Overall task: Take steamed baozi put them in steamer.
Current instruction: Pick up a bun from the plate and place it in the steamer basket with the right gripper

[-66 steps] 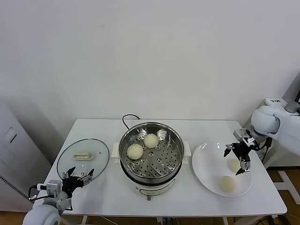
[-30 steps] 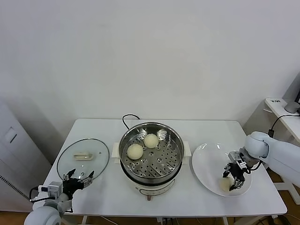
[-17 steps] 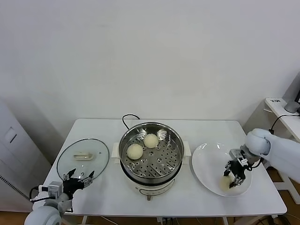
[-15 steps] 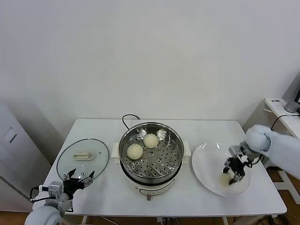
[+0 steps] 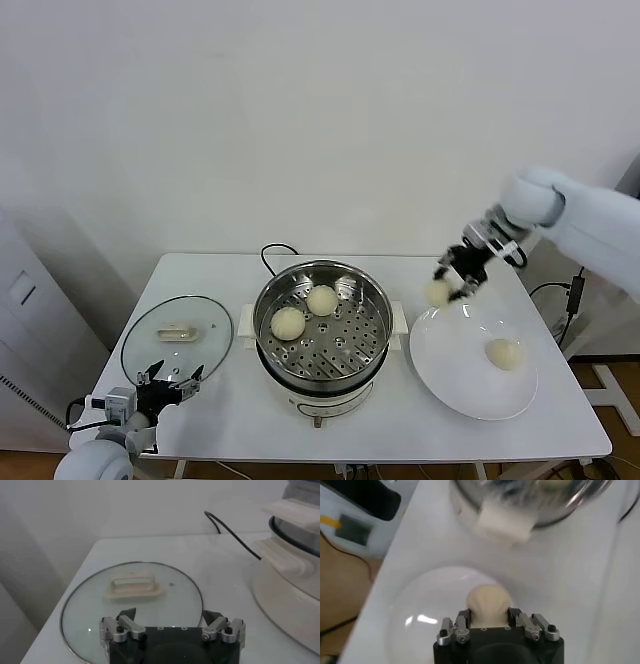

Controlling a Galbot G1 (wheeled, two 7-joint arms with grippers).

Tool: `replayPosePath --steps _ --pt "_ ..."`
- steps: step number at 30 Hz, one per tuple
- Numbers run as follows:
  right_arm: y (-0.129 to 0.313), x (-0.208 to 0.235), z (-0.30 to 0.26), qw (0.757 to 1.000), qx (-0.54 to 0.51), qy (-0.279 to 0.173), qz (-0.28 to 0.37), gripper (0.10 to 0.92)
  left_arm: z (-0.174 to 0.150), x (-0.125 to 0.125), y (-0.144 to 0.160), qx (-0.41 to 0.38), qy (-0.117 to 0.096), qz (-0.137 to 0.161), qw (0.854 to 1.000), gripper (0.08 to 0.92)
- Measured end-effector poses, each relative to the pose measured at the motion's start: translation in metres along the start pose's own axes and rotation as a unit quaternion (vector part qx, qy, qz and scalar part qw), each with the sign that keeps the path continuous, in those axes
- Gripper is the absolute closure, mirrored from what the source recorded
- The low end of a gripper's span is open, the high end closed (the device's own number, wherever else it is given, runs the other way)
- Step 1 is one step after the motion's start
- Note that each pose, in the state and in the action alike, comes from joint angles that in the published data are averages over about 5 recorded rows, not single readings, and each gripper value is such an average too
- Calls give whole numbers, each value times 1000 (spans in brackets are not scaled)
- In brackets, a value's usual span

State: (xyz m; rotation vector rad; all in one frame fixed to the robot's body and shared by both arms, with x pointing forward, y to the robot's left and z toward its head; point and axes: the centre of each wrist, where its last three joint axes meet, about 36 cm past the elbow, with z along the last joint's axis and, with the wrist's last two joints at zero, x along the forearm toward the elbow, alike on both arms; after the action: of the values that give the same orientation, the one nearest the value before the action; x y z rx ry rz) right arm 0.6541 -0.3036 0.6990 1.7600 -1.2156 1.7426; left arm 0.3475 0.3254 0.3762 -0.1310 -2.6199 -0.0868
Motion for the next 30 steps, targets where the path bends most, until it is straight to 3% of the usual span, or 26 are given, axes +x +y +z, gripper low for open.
replayPosePath --steps 12,21,30 --pt "-70 -21 -109 972 230 -49 -3 552 0 0 0 1 -2 0 1000 177" --pt "-75 -64 -177 926 366 -75 -48 551 1 0 0 1 -1 -1 1000 177" --pt "-68 -97 -208 888 447 -72 -82 547 2 0 1 1 -2 -1 1000 177"
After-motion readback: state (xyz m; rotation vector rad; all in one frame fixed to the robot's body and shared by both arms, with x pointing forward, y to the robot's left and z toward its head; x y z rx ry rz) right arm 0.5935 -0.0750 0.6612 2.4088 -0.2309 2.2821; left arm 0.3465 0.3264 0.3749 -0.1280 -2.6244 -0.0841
